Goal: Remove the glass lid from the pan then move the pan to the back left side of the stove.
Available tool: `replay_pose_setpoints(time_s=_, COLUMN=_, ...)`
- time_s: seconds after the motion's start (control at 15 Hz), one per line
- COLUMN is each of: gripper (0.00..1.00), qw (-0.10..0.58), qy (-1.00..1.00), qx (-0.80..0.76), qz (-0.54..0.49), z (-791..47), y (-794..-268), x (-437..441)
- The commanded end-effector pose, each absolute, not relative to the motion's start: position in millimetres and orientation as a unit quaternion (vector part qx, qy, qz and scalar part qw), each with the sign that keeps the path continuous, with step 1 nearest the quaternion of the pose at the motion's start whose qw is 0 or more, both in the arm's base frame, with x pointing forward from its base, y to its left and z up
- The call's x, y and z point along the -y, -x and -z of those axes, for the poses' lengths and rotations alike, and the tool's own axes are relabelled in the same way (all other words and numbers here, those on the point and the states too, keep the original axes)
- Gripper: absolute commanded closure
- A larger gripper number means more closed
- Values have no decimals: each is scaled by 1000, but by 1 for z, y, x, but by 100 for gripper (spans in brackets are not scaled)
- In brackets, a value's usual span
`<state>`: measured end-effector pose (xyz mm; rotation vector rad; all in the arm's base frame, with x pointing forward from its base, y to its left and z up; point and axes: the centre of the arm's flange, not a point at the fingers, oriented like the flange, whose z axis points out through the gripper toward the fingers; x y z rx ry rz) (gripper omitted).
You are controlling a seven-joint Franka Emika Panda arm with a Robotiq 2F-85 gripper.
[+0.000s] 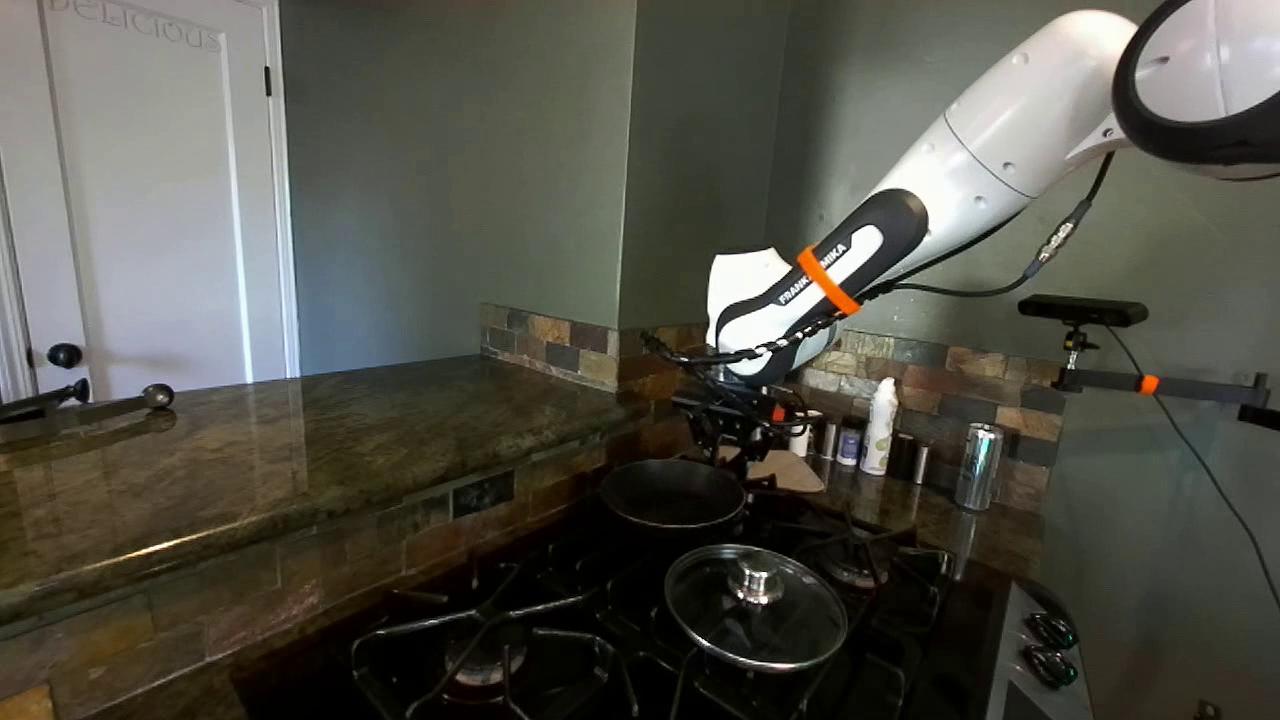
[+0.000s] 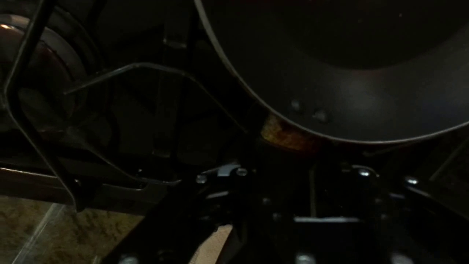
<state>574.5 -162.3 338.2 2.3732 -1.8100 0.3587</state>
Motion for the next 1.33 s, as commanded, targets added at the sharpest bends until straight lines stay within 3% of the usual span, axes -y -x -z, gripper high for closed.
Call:
replay_pose_setpoints(time_s=0.0, gripper=53, qw=68, qy=-787, qx=601, qz=-119, z=-338, y=-574, x=163)
replay_pose_setpoints(time_s=0.2, gripper=53, qw=67, qy=-788, qx=600, qz=-119, z=-338, y=-575, x=161)
replay_pose_setpoints(time_s=0.27, gripper=78, qw=67, qy=-788, qx=600, qz=-119, z=-338, y=-575, x=161)
replay_pose_setpoints(time_s=1.27, gripper=78, qw=104, qy=-749, qx=644, qz=-117, z=-334, y=-558, x=266)
